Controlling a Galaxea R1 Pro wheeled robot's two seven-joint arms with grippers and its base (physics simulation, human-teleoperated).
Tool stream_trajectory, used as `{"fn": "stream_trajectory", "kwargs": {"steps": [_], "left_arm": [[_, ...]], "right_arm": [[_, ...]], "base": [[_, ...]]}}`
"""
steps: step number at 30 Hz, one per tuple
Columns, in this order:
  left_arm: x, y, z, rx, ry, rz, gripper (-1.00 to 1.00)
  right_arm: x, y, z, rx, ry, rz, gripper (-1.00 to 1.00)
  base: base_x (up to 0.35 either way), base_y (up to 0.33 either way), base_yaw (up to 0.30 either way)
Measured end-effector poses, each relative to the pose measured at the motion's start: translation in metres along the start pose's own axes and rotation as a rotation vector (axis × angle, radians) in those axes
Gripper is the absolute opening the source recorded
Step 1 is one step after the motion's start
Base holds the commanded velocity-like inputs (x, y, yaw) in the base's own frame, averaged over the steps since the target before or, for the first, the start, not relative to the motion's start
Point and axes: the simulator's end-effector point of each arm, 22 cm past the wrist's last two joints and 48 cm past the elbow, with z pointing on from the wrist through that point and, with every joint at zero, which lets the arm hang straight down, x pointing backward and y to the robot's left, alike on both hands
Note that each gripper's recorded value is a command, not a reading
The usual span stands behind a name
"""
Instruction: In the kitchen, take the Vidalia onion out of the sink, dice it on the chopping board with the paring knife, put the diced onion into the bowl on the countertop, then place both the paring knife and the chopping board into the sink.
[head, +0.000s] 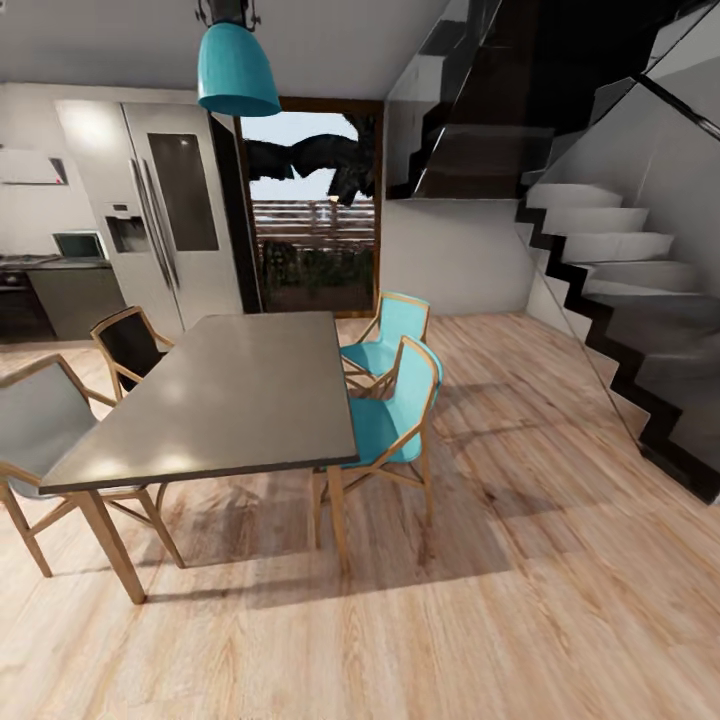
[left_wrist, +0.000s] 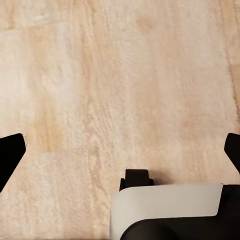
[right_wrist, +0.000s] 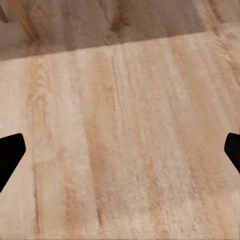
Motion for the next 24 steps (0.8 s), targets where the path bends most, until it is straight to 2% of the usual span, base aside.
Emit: {"fn": "stream_trajectory", "kwargs": {"steps": [24], "left_arm": [[0.0079,-0.0051,-0.0001,0.006,0.019,-0.006,1.0]], "right_arm": [[0.0058,-0.001,-0.0003,0.002,0.014,-0.002,1.0]], "base": [[0.0,0.0,0.275]]}}
